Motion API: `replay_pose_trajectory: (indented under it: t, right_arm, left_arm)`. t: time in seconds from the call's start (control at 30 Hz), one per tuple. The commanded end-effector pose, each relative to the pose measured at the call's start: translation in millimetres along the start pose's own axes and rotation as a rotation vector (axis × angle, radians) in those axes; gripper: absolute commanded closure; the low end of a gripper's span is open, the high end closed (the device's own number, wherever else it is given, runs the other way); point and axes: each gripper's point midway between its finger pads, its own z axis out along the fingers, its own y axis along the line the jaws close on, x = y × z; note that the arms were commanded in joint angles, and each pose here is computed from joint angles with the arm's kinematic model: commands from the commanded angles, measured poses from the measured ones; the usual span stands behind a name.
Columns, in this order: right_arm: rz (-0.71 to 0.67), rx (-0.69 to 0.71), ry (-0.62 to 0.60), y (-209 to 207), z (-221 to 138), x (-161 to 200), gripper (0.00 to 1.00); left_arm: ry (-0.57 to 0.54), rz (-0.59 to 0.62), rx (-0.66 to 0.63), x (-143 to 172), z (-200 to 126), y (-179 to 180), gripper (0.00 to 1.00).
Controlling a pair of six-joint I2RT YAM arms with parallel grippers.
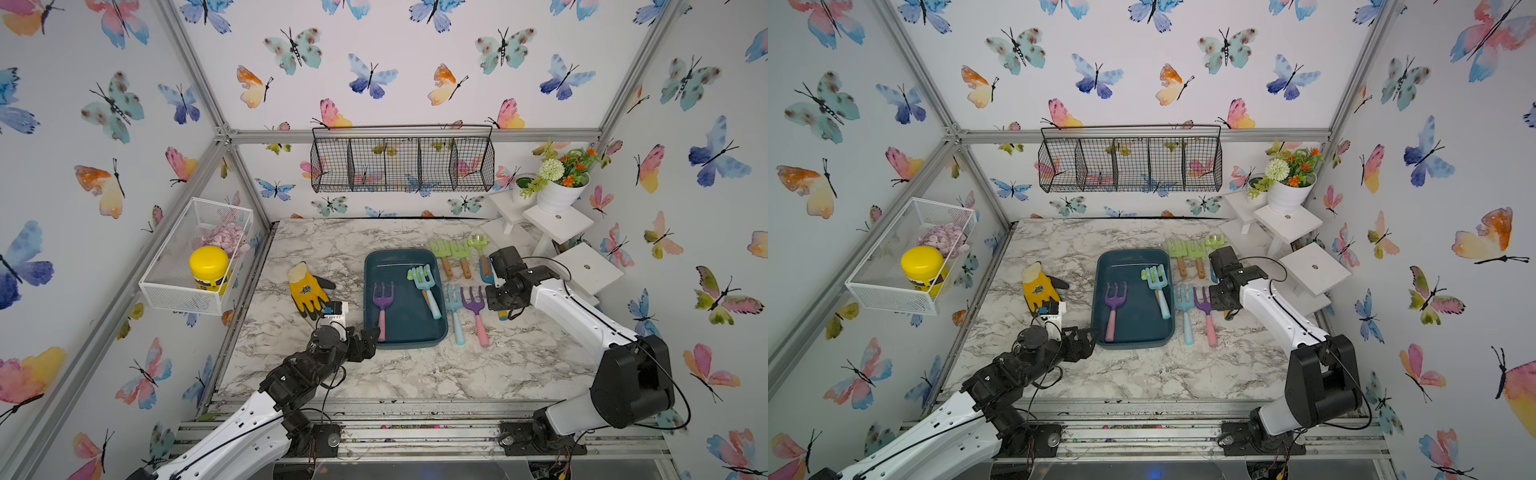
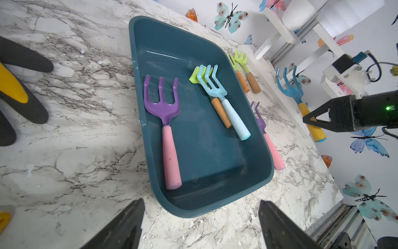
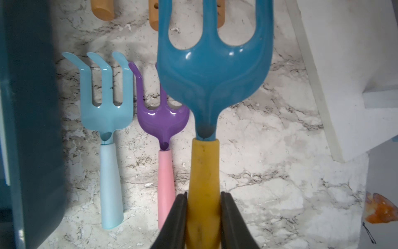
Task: Take the hand rake out of the storage box
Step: Place the rake at the center of the board.
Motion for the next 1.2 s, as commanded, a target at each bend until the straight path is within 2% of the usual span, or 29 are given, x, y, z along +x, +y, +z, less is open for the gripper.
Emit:
replay_pose_trajectory:
  t: [0.0,0.37,0.83,1.17]
  right_arm:
    - [-0.006,-0.019,0.079,-2,5,16,0.92]
    - [-0.017,0.006,0.228,-5,32,31,0.92]
    - [0.010,0.026,0.230,-17,37,26,0.92]
    - [0.003,0.041,0.275,-16,58,32,0.90]
  left_arm:
    - [-0.023,0.014,0.048,-10,2,-12,0.11]
    - [-0.025,0.023,0.041,-10,-1,-10,0.11]
    - [-0.030,0.027,0.040,-10,-4,-8,0.11]
    - [-0.035,0.032,0.030,-10,-9,-5,0.11]
